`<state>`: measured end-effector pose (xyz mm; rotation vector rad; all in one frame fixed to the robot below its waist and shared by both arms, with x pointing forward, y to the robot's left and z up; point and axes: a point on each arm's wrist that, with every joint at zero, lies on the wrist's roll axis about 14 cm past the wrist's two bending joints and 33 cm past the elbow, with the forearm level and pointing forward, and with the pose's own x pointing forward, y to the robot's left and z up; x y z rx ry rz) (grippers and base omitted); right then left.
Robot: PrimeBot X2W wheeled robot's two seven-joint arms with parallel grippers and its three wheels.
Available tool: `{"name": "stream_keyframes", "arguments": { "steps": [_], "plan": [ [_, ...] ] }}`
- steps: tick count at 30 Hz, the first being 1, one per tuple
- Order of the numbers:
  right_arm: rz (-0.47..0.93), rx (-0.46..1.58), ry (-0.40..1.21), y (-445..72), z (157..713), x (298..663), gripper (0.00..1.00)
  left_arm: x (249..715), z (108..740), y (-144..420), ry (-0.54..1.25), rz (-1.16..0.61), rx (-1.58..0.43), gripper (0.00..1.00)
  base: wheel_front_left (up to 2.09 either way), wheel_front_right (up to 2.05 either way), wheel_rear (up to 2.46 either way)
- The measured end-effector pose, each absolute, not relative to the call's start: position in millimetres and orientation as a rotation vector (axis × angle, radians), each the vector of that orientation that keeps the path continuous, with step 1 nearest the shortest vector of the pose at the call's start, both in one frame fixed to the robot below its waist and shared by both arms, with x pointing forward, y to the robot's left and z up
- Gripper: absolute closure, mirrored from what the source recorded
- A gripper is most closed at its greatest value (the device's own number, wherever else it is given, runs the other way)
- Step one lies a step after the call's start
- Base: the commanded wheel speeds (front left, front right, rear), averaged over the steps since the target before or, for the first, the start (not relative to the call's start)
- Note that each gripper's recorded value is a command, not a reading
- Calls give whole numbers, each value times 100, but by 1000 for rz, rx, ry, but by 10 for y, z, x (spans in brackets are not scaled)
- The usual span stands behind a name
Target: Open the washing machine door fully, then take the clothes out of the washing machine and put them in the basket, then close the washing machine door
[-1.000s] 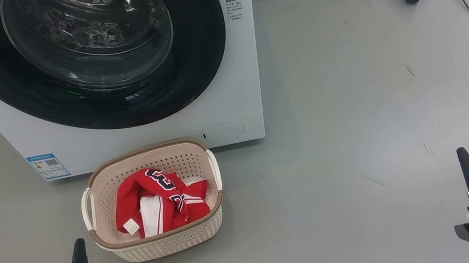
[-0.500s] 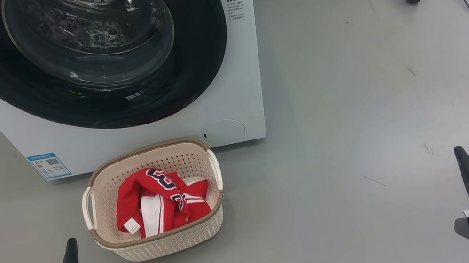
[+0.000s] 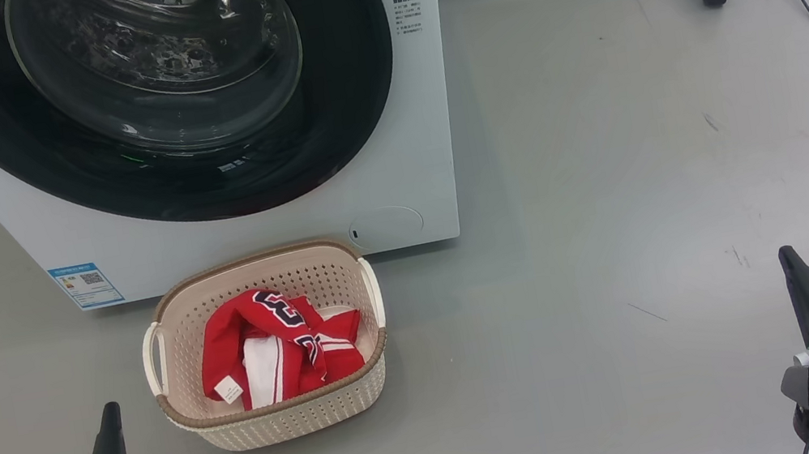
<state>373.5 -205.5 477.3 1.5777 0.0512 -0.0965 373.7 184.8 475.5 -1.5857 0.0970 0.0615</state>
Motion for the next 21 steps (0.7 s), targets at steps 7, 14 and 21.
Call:
{"name": "stream_keyframes", "arguments": {
  "steps": [7, 14, 21],
  "plan": [
    [-97, 1578, 51, -2055, 4773, 3736, 100, 3736, 4749, 1850, 98, 63, -1586, 100, 0, 0, 0],
    [-96, 1578, 52, -2053, 4774, 3736, 100, 3735, 4746, 1842, 104, 59, -1586, 100, 0, 0, 0],
    [-96, 1578, 52, -2053, 4774, 3736, 100, 3734, 4743, 1844, 104, 60, -1586, 100, 0, 0, 0]
  ]
}}
